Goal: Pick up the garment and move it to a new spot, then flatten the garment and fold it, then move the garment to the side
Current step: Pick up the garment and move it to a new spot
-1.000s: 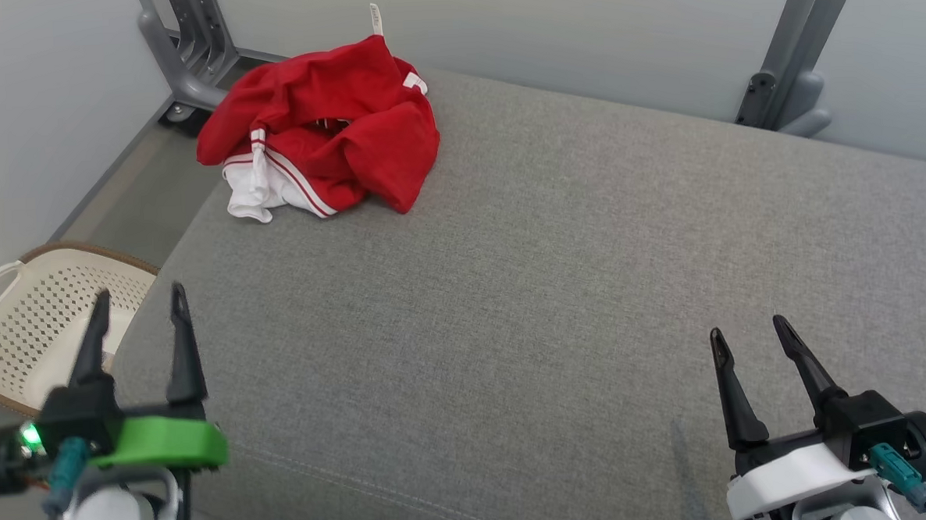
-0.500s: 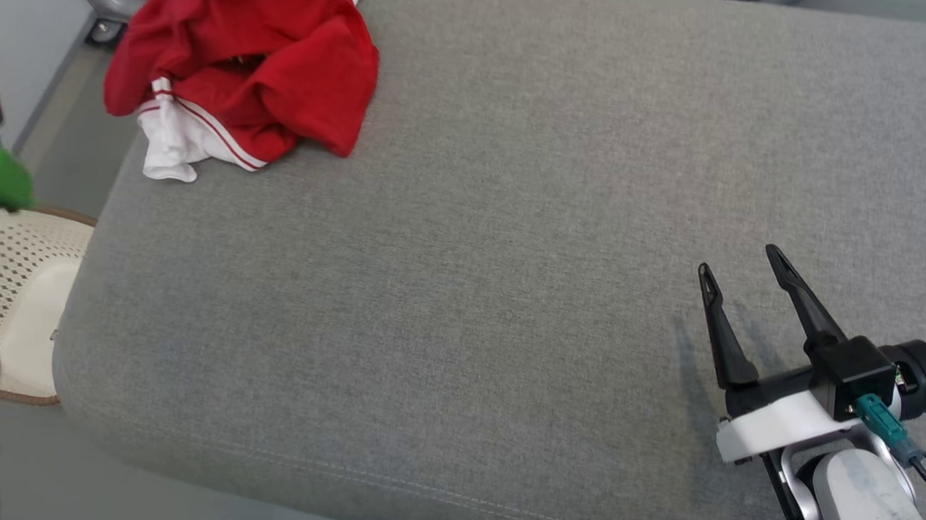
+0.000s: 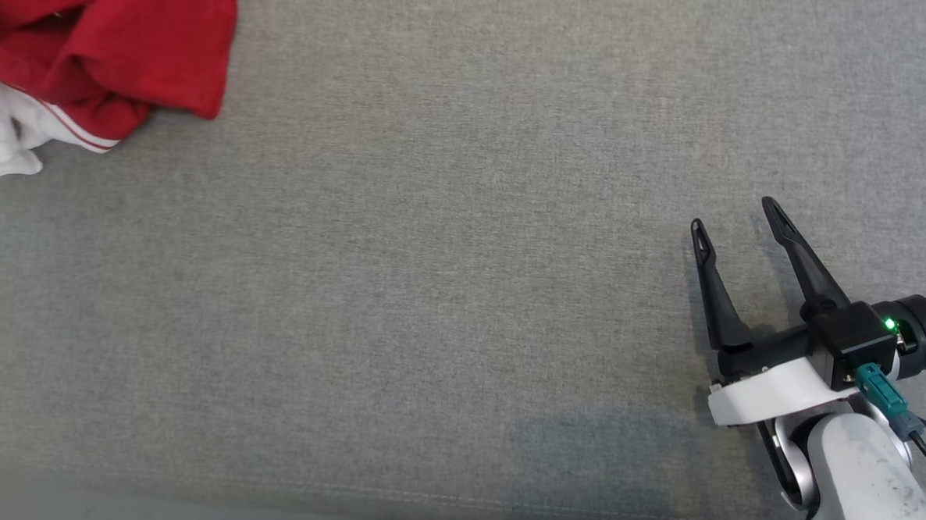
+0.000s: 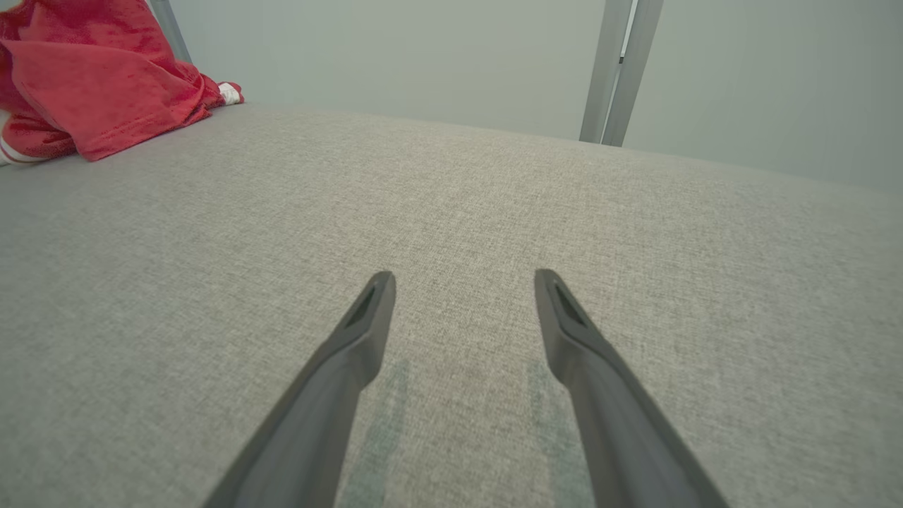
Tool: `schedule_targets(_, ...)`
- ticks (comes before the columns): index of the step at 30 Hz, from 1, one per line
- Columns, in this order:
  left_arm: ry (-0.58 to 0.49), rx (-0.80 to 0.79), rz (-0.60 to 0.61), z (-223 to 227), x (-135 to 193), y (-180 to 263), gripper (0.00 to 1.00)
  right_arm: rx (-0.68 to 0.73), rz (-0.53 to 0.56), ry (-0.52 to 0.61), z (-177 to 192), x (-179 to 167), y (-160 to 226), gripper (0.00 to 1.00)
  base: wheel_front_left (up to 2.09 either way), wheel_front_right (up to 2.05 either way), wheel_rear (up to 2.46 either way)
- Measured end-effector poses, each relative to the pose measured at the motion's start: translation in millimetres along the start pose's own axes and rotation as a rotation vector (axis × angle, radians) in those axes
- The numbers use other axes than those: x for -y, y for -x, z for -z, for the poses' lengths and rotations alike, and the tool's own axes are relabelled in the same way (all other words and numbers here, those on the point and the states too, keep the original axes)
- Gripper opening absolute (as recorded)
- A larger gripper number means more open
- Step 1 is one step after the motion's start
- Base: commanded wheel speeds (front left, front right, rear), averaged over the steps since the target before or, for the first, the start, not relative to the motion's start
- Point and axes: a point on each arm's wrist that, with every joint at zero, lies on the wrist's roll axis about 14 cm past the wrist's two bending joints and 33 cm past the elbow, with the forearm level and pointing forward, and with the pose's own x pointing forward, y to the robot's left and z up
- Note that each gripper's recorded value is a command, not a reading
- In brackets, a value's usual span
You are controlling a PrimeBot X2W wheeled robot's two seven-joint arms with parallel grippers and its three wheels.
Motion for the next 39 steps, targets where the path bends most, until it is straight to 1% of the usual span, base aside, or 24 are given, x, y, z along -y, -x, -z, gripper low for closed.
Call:
schedule_targets(9, 0.007, -0.233, 0.037, 79.6, 26.7, -37.6, 1.0, -0.065, 0.068, -0.009, 29.7, 26.3, 6.3, 1.0, 0.0, 0.0, 0.0)
schedule_targets(11, 0.0, -0.261, 0.031, 91.2, 26.4, -43.1, 1.0, -0.072, 0.078, -0.011, 34.3, 30.1, 6.9, 1.0, 0.0, 0.0, 0.0)
schedule_targets(13, 0.017, -0.29, 0.021, 102.3, 27.4, -48.3, 1.0, -0.079, 0.087, -0.013, 38.3, 33.5, 7.1, 1.0, 0.0, 0.0, 0.0)
schedule_targets(17, 0.017, -0.331, 0.019, 120.6, 35.7, -57.1, 1.0, -0.086, 0.102, -0.014, 44.0, 39.3, 7.3, 1.0, 0.0, 0.0, 0.0)
schedule_targets(18, 0.017, -0.333, 0.02, 122.3, 37.6, -59.6, 0.94, -0.087, 0.105, -0.014, 44.9, 40.6, 7.4, 1.0, 0.0, 0.0, 0.0)
schedule_targets(19, 0.018, -0.332, 0.022, 123.6, 39.8, -61.8, 0.51, -0.088, 0.109, -0.013, 45.6, 42.0, 7.7, 1.0, 0.0, 0.0, 0.0)
schedule_targets(20, 0.018, -0.335, 0.025, 125.3, 42.1, -63.5, 0.27, -0.089, 0.112, -0.012, 46.1, 43.2, 8.0, 1.0, 0.0, 0.0, 0.0)
schedule_targets(21, 0.019, -0.332, 0.026, 126.2, 43.5, -64.8, 0.0, -0.089, 0.115, -0.011, 46.4, 44.3, 8.2, 1.0, 0.0, 0.0, 0.0)
schedule_targets(25, 0.022, -0.312, 0.023, 122.2, 43.1, -65.2, 0.0, -0.085, 0.119, -0.009, 43.6, 45.7, 8.5, 1.0, 0.0, 0.0, 0.0)
schedule_targets(29, -0.003, -0.239, 0.02, 98.1, 37.5, -66.8, 0.0, -0.079, 0.118, -0.011, 39.0, 45.0, 9.2, 1.0, 0.0, 0.0, 0.0)
schedule_targets(34, -0.038, -0.124, 0.019, 51.7, 28.9, -66.1, 0.0, -0.064, 0.113, -0.013, 28.0, 41.7, 11.3, 1.0, 0.0, 0.0, 0.0)
schedule_targets(39, -0.06, -0.007, 0.032, 0.2, 24.1, -56.0, 0.0, -0.033, 0.105, -0.016, 9.1, 35.6, 16.9, 1.0, 0.0, 0.0, 0.0)
